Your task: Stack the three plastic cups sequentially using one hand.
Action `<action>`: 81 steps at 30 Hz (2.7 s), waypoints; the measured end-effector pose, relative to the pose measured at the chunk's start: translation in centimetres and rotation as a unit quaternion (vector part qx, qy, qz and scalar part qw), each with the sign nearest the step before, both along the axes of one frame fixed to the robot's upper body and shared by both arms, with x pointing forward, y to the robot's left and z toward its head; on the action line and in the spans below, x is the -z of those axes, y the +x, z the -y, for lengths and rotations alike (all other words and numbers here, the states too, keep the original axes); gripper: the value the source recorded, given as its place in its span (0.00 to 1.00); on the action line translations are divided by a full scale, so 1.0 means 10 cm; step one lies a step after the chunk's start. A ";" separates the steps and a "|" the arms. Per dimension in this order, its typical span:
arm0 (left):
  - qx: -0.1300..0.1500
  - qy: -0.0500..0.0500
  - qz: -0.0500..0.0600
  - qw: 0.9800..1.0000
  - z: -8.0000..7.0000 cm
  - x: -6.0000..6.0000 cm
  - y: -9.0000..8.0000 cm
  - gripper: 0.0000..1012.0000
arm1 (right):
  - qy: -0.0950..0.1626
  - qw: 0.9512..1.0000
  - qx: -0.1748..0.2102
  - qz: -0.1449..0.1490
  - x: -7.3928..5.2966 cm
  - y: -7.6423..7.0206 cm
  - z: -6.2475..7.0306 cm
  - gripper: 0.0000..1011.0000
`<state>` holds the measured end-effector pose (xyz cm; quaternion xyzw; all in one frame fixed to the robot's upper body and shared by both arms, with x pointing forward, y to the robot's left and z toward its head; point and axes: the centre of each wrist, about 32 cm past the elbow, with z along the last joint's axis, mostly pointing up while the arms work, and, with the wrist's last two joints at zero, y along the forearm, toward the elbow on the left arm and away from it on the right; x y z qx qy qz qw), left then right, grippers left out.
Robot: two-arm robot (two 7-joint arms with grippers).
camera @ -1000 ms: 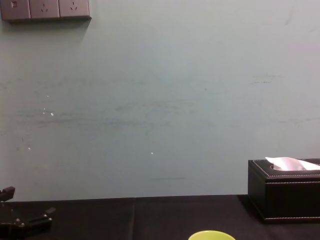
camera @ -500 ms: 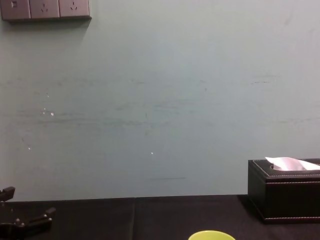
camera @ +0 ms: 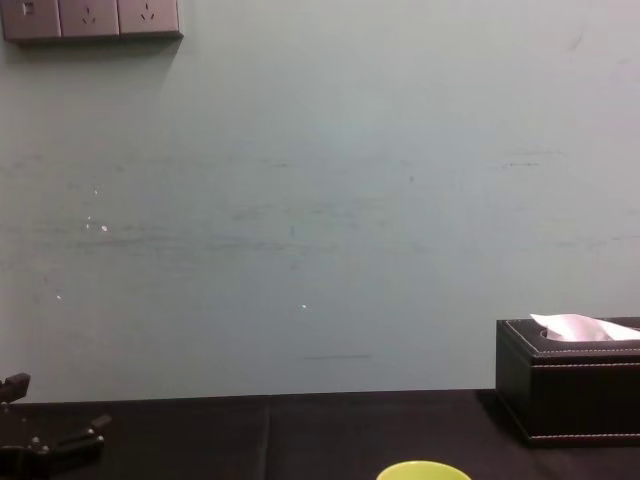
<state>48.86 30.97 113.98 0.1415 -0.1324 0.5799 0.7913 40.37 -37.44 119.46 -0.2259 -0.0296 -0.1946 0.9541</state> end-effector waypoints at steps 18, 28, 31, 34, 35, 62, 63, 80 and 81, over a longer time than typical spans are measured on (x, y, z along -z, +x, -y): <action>0.000 0.000 0.000 1.000 0.00 0.00 0.00 1.00 | 0.009 1.000 -0.002 -0.009 0.08 0.00 -0.12 0.99; 0.000 0.000 0.000 1.000 0.00 0.00 0.00 1.00 | 0.014 1.000 -0.004 -0.011 0.12 -0.01 -0.17 0.99; 0.000 0.000 0.000 1.000 0.00 0.00 0.00 1.00 | 0.017 1.000 -0.004 -0.011 0.13 -0.01 -0.19 0.99; 0.000 0.000 0.000 1.000 0.00 0.00 0.00 1.00 | 0.021 1.000 -0.004 -0.012 0.14 0.00 -0.21 0.99; 0.000 0.000 0.000 1.000 0.00 0.00 0.00 1.00 | 0.021 1.000 -0.004 -0.013 0.14 0.00 -0.22 0.99; 0.000 0.000 0.000 1.000 0.00 0.00 0.00 1.00 | 0.031 0.999 0.024 -0.014 0.24 0.07 -0.36 0.99; 0.000 0.000 0.000 1.000 0.00 0.00 0.00 1.00 | 0.031 0.999 0.024 -0.014 0.25 0.07 -0.36 0.99; 0.000 0.000 0.000 1.000 0.00 0.00 0.00 1.00 | 0.038 0.999 0.020 -0.016 0.23 0.08 -0.37 0.99; 0.000 0.000 0.000 1.000 0.00 0.00 0.00 1.00 | 0.038 0.999 0.020 -0.016 0.23 0.08 -0.37 0.99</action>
